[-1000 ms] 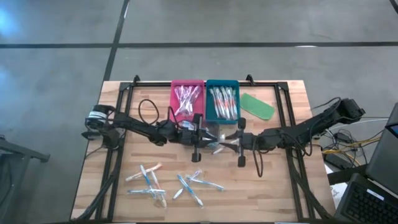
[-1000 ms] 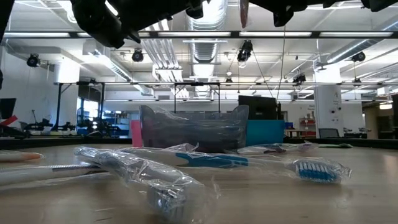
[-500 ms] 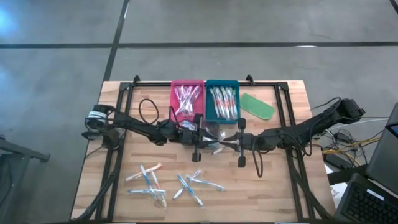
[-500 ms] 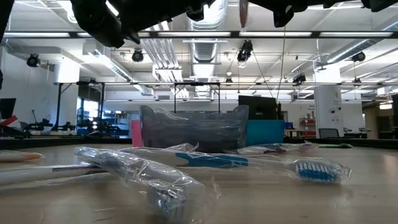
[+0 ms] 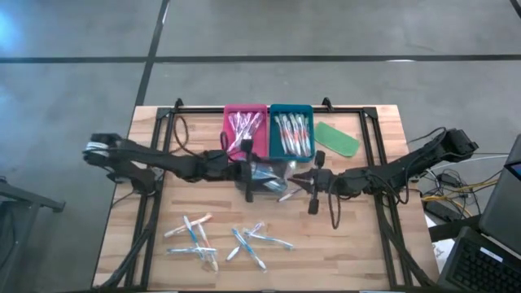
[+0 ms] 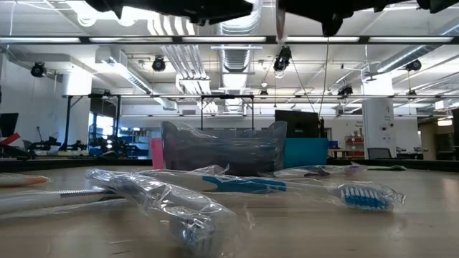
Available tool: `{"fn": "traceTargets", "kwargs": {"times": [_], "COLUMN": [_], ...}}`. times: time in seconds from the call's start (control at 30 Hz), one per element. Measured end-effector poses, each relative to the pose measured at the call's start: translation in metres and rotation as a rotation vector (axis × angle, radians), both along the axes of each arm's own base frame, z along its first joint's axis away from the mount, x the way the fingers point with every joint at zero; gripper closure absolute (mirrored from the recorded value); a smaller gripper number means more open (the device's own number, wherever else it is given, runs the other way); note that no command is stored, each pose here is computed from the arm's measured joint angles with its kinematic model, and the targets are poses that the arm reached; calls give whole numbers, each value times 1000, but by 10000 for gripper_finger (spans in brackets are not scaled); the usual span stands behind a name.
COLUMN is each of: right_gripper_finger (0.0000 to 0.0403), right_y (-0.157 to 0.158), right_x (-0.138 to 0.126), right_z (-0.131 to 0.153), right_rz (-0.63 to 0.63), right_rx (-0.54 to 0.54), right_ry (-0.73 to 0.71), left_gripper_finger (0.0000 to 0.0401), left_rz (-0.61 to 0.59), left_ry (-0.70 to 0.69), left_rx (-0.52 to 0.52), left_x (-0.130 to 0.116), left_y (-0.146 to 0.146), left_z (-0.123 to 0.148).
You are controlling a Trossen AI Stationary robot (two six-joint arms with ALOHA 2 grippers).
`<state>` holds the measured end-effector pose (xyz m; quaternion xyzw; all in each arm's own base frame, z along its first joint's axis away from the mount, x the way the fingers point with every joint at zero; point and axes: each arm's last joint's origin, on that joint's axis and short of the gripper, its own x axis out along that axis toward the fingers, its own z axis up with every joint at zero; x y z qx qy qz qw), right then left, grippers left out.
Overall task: Pick & Place Toothbrushes
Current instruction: Put the orange toothbrush into the blue bin
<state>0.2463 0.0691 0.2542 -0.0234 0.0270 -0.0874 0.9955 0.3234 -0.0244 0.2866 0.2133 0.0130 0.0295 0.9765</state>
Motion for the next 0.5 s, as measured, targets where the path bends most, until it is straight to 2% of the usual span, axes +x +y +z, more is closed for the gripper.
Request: {"fn": "traceTargets", "kwargs": {"times": [0.13, 0.3, 0.5], "right_gripper_finger": [389, 389, 389], "right_y": [-13, -47, -100], "right_x": [2, 15, 16], "right_z": [-2, 19, 55], "right_rz": [-158, -312, -495], "right_rx": [8, 84, 304], "right_ry": [31, 89, 236], "left_gripper_finger": [184, 190, 191], "left_rz": [37, 125, 128], "left_ry": [127, 133, 117], "left_rx": [-77, -127, -158], "left_x": [-24, -49, -68], "left_y": [3, 7, 9], "left_z": [7, 4, -8]}}
